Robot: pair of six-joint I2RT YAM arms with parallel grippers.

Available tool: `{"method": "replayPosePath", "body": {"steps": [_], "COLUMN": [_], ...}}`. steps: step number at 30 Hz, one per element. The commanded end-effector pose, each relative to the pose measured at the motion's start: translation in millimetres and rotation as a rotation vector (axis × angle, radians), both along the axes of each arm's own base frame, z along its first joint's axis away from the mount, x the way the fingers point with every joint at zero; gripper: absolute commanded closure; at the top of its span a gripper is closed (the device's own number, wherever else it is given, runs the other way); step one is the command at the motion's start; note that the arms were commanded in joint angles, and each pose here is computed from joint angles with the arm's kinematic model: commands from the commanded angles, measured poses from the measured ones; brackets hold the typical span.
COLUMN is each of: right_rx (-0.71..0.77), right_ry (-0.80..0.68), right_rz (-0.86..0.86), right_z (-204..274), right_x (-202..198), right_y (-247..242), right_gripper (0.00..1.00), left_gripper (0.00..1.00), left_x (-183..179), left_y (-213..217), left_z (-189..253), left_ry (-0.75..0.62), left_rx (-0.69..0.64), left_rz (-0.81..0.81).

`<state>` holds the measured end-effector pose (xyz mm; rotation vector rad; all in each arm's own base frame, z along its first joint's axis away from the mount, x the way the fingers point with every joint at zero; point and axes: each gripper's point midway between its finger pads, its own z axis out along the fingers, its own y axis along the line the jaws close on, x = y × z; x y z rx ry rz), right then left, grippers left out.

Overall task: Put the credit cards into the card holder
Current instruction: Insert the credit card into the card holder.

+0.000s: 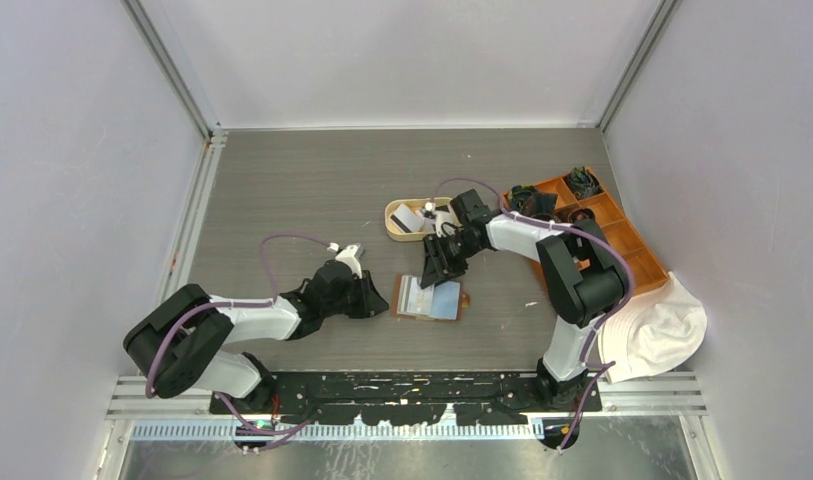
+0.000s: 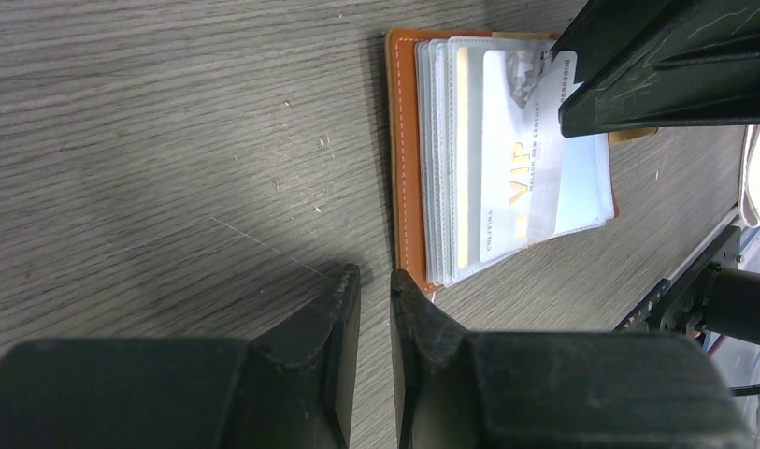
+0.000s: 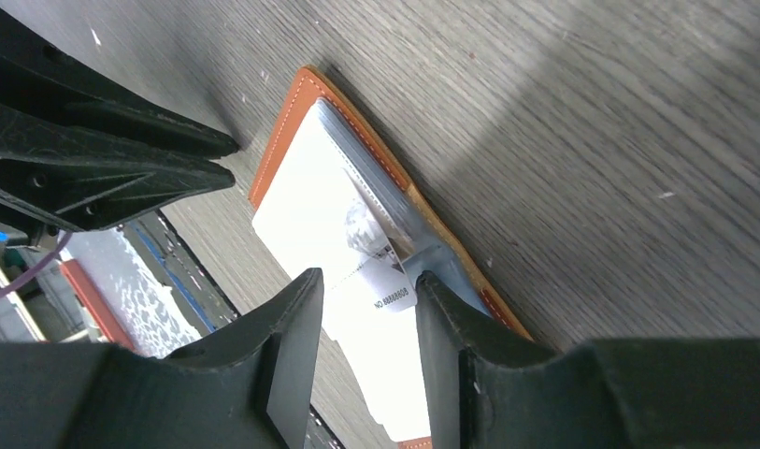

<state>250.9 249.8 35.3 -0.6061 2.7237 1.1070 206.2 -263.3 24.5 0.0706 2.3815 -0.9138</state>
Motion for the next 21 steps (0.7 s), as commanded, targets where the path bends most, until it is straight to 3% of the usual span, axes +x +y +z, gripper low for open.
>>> {"method": "replayPosePath", "body": {"steps": [1, 8, 11, 13, 16, 21], "right_rx": [-0.010, -0.050, -0.064, -0.069, -0.080, -0.119], "right_ry": [-0.146, -0.200, -0.186, -0.182, -0.137, -0.060], "right_rz": [0.054, 0.100, 0.101, 0.105, 0.100, 0.058], "right_z": [30.1, 36.1, 34.1, 34.9, 31.5, 14.6], "right_x": [15.9, 16.5, 16.1, 13.6, 4.5, -9.2], "right_y": [-3.2, -12.5, -14.9, -16.3, -19.9, -26.7], "right_gripper": [0.53, 0.49, 0.51, 0.62, 0.88, 0.99], "left_gripper": [0.80, 0.80, 0.80, 0.80, 0.81, 0.82], "left_x": [-0.5, 2.3, 3.3, 4.6, 7.5, 13.2], "left_y": [0.0, 3.0, 3.9, 5.2, 7.9, 9.4], "left_z": [3.6, 8.7, 9.2, 9.7, 9.8, 7.8], "left_ry": [-0.022, -0.050, -0.054, -0.058, -0.065, -0.070], "left_rx": [-0.009, 0.002, 0.009, 0.016, 0.037, 0.065], "left_rz": [-0.006, 0.000, 0.002, 0.006, 0.016, 0.020]}}
